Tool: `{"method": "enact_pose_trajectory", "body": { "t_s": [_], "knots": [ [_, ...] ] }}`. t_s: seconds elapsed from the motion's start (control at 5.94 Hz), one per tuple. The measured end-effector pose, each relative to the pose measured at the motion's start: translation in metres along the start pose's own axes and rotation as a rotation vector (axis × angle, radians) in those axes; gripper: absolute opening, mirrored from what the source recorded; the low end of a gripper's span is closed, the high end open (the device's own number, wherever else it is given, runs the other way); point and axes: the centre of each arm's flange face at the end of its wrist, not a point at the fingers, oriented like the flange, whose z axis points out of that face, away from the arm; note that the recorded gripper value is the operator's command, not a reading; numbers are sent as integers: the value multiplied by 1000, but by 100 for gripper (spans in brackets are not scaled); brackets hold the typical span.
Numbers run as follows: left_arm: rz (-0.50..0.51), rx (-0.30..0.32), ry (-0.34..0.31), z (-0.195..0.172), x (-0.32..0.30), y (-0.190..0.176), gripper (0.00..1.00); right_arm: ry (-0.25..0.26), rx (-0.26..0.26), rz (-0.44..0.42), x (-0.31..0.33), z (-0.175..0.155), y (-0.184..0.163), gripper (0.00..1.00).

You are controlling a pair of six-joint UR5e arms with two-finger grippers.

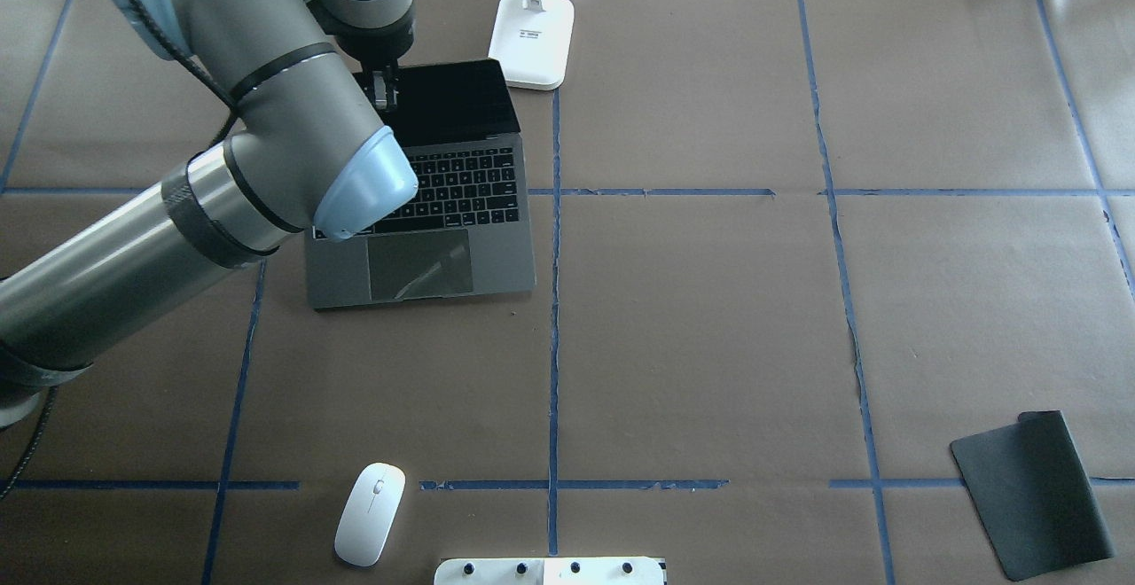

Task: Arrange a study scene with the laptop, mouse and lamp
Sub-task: 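Drag the laptop with the left gripper toward the table center, then release the laptop and lift the left gripper back toward the robot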

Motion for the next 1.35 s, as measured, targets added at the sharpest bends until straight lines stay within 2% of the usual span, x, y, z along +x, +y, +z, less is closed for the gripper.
{"method": "enact_pose_trajectory", "body": {
  "t_s": [0.34, 0.67, 1.01, 1.35],
  "knots": [
    [-28, -41, -13, 5, -17, 53, 0, -1, 1, -1, 0, 0, 0, 100],
    [-34, -79, -25, 4, -39, 86, 0, -1, 1, -1, 0, 0, 0, 100],
    [-63, -86, -37, 0, -43, 119, 0, -1, 1, -1, 0, 0, 0, 100],
    [-81, -77, -36, 3, -38, 129, 0, 0, -2, 3, 2, 1, 2, 100]
  ]
}}
